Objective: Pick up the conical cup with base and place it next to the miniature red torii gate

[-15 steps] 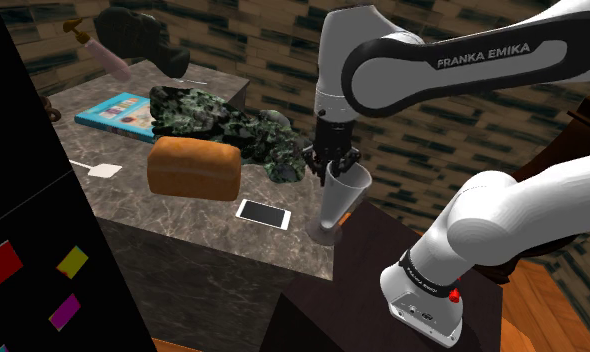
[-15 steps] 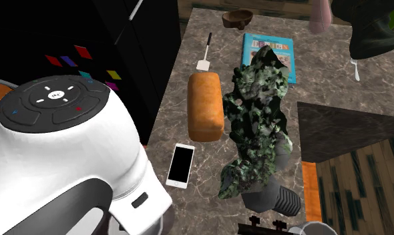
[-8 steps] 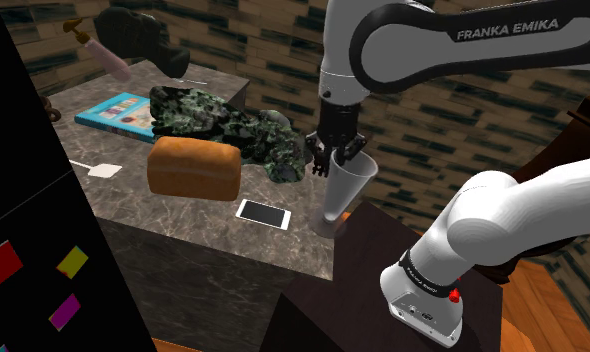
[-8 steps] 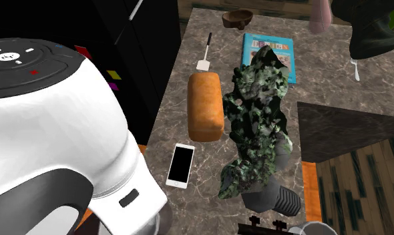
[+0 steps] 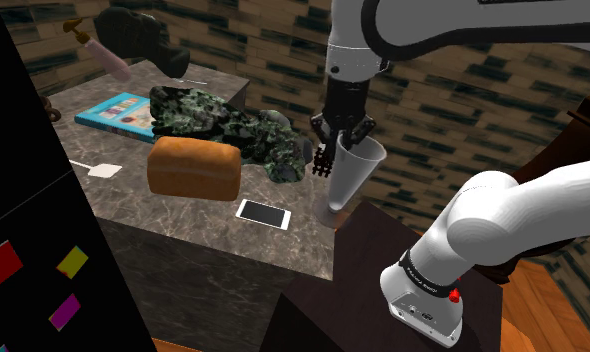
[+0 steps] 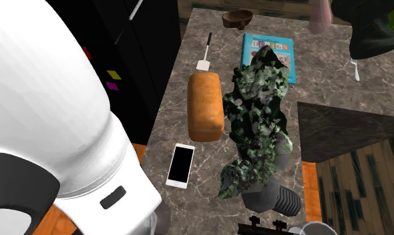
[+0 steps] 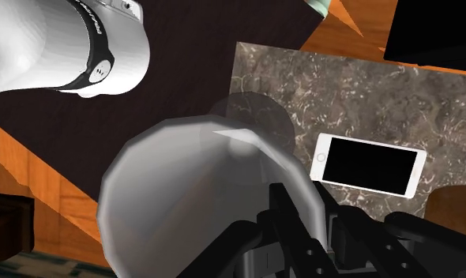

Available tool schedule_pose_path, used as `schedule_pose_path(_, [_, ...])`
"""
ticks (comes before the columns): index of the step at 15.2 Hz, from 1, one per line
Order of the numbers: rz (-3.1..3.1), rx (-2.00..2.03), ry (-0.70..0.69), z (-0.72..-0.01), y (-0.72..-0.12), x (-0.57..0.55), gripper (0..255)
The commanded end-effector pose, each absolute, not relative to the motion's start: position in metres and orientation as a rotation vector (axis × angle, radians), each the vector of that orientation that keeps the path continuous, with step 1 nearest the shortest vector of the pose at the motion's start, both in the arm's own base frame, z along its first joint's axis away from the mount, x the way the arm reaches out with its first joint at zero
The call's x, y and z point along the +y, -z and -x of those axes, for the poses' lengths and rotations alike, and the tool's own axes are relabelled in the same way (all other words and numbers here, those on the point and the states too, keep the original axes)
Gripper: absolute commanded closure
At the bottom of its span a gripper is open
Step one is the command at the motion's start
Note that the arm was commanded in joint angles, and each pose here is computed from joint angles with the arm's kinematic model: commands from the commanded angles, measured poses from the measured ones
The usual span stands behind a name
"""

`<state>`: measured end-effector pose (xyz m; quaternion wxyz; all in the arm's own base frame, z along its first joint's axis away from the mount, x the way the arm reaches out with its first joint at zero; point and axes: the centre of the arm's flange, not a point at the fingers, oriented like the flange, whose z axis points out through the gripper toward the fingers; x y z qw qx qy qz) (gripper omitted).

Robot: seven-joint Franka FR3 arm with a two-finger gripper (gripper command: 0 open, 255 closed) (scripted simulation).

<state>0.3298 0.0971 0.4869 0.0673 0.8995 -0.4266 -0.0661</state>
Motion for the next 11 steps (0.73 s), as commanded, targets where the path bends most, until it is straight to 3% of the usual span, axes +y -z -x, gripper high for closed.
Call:
schedule_pose_path(1, [-2.711,-1.286,0.199,-0.330,-0.498,0.098,255])
schedule_pose_path(11, [-2.711,-1.286,0.199,-0.330,-0.551,0.098,255])
